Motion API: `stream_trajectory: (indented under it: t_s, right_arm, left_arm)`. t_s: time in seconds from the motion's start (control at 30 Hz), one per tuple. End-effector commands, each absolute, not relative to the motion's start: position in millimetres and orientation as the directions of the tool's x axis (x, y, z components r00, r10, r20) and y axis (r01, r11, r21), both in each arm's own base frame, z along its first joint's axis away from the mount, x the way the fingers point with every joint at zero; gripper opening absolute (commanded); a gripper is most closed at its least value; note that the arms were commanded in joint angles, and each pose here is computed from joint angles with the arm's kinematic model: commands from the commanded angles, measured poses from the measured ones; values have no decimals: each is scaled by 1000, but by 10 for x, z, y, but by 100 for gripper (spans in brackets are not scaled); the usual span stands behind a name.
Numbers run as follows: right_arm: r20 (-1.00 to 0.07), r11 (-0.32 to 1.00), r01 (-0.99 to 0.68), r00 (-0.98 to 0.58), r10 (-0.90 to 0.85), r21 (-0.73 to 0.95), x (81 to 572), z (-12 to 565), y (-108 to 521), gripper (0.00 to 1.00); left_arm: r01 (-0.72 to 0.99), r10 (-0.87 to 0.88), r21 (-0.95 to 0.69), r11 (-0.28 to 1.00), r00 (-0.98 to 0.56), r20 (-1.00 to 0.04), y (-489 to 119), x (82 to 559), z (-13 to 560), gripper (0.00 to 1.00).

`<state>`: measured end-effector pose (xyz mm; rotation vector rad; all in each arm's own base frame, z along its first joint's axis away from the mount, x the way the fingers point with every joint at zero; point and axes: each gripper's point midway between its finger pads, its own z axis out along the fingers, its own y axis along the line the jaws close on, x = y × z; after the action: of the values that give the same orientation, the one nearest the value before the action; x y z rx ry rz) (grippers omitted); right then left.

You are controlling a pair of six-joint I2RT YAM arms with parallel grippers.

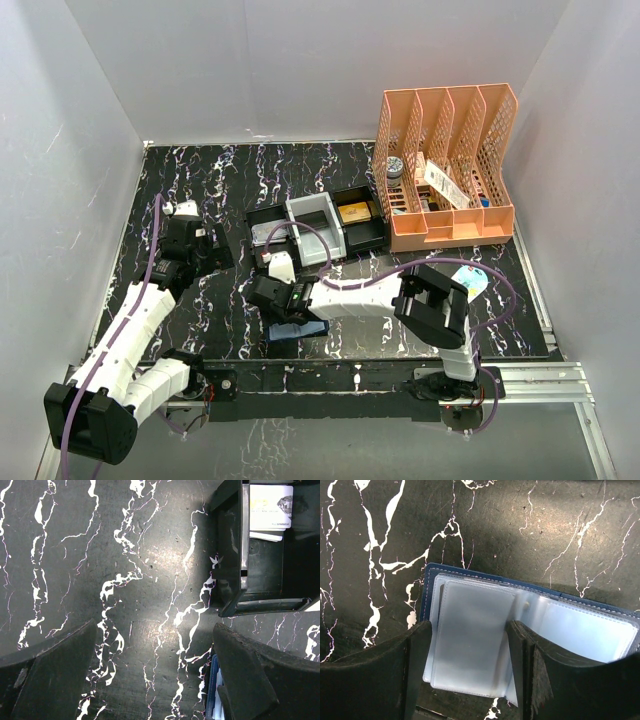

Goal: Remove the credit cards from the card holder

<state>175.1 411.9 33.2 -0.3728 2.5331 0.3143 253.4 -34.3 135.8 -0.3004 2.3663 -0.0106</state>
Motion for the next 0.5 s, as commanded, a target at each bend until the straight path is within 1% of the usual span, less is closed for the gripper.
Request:
stream_trajectory:
  t_s: [0.0, 0.1, 0.27, 0.47]
  right_arm:
    - [-550, 943, -299, -817, -175, 144, 1749, 353, 4145, 60]
    - [-551, 940, -300, -818, -165, 164, 1739, 365, 4152, 58]
    - [-542, 919, -305, -831, -128, 250, 1705, 395, 4196, 56]
    - [-494, 894, -277, -867, -73, 353, 1681, 418, 4169, 54]
  left_arm:
    - [-228, -223, -87, 970, -684, -694, -302, 2544, 1439, 99]
    - [-228, -222, -86, 970, -686, -693, -300, 2543, 1435, 99]
    - [-226, -221, -85, 970, -689, -690, -306, 2543, 1426, 99]
    - [-224, -222, -87, 971, -692, -687, -314, 2549, 1416, 99]
